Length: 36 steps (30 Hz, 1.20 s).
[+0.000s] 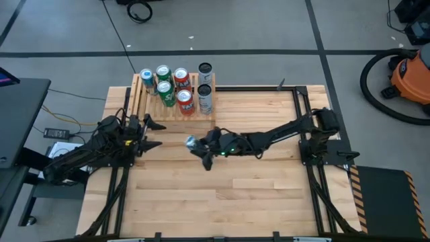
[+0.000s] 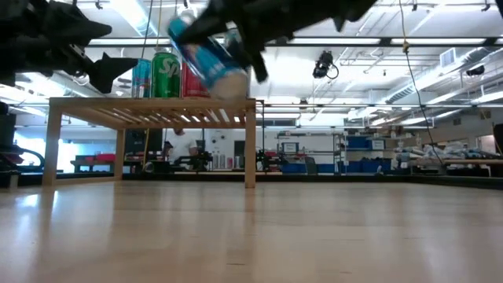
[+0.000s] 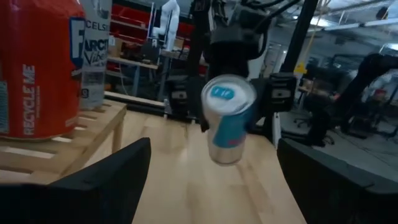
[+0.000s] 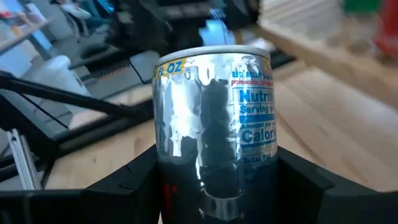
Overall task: Place canned beverage on shelf
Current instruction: Put the blue soda can on the shelf
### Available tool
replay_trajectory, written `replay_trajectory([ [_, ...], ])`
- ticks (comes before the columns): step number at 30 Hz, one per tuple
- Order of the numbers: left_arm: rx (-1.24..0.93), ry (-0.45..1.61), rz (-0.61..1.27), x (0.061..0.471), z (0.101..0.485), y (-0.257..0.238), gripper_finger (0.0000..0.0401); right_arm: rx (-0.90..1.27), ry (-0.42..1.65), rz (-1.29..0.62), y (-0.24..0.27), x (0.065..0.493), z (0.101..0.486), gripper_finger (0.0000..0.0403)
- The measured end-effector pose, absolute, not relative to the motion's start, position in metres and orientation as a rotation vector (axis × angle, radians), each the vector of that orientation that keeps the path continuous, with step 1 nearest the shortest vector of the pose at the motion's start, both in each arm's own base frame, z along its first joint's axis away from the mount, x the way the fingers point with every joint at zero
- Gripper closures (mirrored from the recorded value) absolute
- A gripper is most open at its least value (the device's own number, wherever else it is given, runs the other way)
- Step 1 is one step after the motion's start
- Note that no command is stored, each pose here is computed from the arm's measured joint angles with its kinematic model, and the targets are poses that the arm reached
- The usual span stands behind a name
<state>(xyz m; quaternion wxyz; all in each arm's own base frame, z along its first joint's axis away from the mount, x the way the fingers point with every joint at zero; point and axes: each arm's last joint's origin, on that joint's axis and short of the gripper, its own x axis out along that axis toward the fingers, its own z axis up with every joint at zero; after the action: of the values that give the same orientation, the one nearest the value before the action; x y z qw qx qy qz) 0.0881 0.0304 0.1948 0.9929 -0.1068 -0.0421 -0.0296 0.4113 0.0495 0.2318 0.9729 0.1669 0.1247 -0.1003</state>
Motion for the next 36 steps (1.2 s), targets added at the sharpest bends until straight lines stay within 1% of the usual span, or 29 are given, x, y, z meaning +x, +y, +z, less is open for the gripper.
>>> replay_trajectory([
  [11,-0.279,-0.088,-0.133,0.091,0.196,0.022,0.0049,0.218,0.067,-0.143,0.065,0.452,0.261,0.0167],
  [17,-0.274,-0.123,-0.162,0.092,0.200,0.017,0.0049,0.181,-0.111,-0.127,0.066,0.456,0.281,0.0167],
  [21,-0.308,-0.140,-0.157,0.093,0.202,0.015,0.0049,0.179,-0.168,-0.138,0.066,0.456,0.287,0.0167],
  [27,-0.308,-0.120,-0.163,0.098,0.201,0.012,0.0049,0.179,-0.191,-0.148,0.065,0.455,0.289,0.0167],
  [30,-0.277,-0.153,-0.195,0.101,0.205,0.009,0.0049,0.188,-0.226,-0.145,0.066,0.456,0.288,0.0167],
  [33,-0.264,-0.191,-0.222,0.104,0.209,0.007,0.0049,0.183,-0.219,-0.143,0.066,0.457,0.287,0.0167],
  [36,-0.242,-0.183,-0.195,0.109,0.208,0.007,0.0049,0.179,-0.214,-0.171,0.061,0.458,0.286,0.0167],
])
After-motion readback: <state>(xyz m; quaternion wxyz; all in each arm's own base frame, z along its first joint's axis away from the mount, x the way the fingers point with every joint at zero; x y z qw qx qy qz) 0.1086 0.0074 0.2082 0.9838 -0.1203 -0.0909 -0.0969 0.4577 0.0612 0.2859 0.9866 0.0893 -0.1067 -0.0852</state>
